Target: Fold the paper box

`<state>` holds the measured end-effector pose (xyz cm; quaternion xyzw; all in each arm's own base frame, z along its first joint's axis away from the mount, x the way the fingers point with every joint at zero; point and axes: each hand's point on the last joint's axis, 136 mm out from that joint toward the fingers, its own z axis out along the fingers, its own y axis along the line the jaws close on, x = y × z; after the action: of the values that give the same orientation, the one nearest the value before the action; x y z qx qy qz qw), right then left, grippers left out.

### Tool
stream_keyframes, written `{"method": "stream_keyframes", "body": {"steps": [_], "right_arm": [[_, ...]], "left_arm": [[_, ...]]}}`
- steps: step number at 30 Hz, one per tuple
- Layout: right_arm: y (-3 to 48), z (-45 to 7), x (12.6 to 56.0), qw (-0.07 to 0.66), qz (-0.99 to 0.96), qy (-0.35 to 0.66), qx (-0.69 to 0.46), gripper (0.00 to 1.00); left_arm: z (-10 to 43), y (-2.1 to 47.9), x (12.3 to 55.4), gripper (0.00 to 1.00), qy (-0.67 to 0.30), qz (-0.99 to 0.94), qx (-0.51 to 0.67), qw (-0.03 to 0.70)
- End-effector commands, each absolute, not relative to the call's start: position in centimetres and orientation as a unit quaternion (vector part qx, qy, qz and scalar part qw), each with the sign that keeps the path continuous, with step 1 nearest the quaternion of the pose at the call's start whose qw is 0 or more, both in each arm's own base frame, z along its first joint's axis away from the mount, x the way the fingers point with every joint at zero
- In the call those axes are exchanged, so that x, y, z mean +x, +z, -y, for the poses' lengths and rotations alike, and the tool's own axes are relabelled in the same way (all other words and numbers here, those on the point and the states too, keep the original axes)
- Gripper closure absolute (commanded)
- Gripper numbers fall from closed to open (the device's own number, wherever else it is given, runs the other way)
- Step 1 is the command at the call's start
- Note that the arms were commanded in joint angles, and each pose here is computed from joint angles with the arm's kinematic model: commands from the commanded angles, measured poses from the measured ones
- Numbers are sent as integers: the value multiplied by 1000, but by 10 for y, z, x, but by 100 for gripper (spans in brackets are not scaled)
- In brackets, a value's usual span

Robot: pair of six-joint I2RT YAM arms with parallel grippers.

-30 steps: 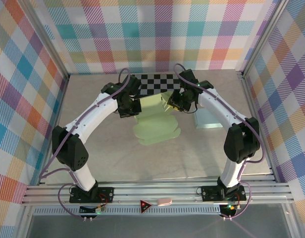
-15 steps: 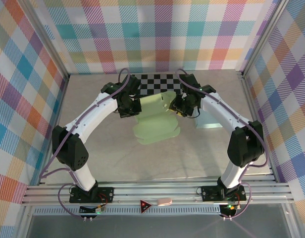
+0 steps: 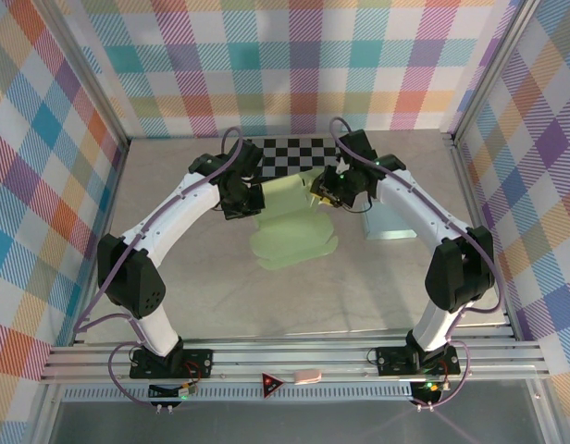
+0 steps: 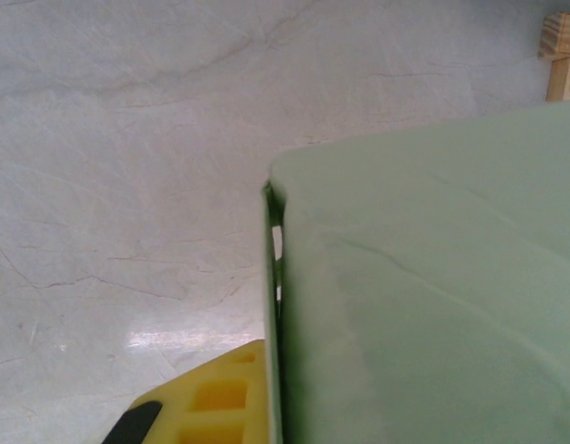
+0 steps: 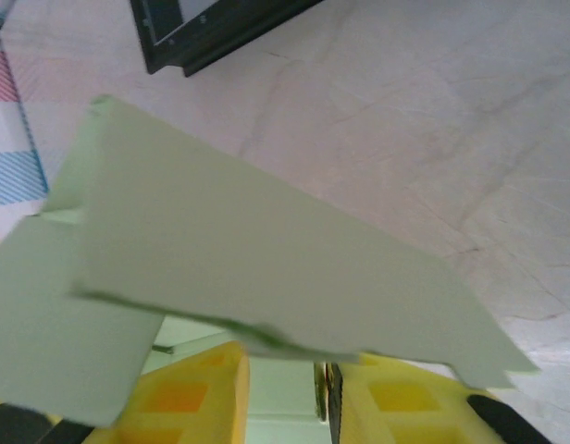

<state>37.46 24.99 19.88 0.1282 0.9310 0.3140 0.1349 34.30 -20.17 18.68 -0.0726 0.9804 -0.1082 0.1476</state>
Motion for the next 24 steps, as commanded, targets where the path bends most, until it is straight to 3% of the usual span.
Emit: {"method": "stream_keyframes", "body": {"steps": [1, 15, 24], "right_arm": [[226, -272, 375, 145, -916, 358, 106, 72], [229, -296, 360, 124, -916, 378, 53, 75], [333, -266, 366, 186, -856, 477, -66, 56]], "left_arm": [[204, 191, 345, 100, -119, -980, -68, 146], [207, 191, 349, 100, -129, -978, -72, 144], [201, 186, 373, 100, -163, -978, -40, 122]]}}
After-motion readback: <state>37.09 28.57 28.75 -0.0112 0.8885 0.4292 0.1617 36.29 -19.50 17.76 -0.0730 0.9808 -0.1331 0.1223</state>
